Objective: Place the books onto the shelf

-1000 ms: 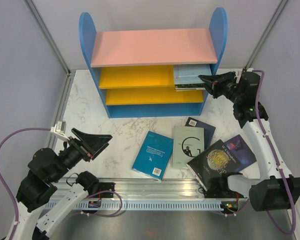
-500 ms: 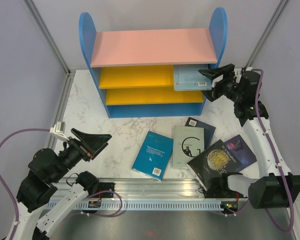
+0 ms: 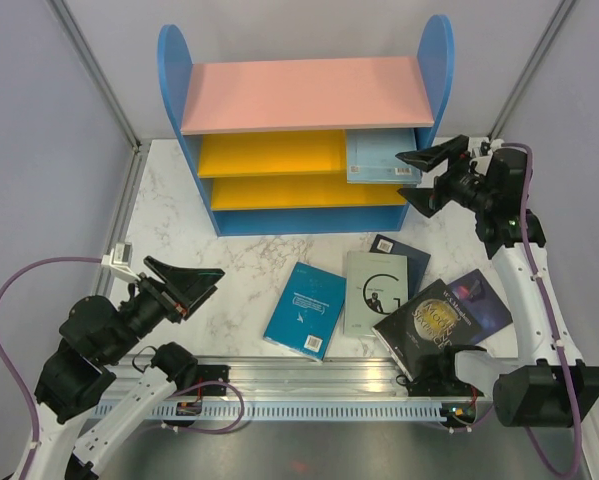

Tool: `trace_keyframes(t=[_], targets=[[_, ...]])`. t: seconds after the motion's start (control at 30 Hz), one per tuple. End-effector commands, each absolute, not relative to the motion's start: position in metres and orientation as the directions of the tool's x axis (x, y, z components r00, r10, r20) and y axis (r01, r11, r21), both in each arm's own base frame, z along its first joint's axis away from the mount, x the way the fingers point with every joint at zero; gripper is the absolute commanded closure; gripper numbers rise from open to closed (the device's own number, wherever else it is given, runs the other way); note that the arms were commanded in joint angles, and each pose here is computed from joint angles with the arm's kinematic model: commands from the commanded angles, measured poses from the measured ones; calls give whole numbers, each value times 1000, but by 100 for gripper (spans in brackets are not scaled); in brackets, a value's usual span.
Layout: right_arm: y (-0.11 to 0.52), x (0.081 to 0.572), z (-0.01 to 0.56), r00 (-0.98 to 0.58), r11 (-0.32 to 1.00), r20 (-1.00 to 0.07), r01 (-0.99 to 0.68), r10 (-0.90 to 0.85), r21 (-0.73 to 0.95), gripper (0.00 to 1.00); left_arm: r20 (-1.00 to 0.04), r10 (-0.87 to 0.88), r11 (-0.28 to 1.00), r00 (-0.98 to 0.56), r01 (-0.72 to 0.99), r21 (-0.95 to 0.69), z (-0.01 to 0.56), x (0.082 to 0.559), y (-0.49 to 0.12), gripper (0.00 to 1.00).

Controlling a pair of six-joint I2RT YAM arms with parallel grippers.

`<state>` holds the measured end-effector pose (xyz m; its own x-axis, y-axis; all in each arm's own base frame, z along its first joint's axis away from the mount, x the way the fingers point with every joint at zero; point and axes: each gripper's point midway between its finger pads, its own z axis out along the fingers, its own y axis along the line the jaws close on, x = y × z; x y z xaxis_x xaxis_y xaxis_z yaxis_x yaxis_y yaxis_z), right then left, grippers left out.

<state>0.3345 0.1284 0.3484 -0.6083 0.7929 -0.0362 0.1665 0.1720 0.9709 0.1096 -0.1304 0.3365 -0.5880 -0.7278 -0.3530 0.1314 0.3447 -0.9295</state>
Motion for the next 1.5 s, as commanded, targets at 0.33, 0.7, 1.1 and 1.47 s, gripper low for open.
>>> trace_keyframes(t=[0.33, 0.7, 1.1, 1.47], targets=[[138, 320, 352, -678, 179, -26, 156, 735, 971, 56, -374, -727, 388, -576, 106, -916, 328, 122, -132, 0], [137, 339, 347, -677, 186, -23, 168, 736, 968, 68, -387, -722, 404, -574, 103, -909, 326, 128, -134, 0], [136, 354, 352, -675, 184, -36, 148, 737, 972, 70, -417, -680, 442, -604, 117, -890, 320, 134, -145, 0], [126, 308, 387, -677, 361, -253, 20, 691, 933, 18, -437, -430, 506, -790, 191, -841, 276, 159, -209, 0]])
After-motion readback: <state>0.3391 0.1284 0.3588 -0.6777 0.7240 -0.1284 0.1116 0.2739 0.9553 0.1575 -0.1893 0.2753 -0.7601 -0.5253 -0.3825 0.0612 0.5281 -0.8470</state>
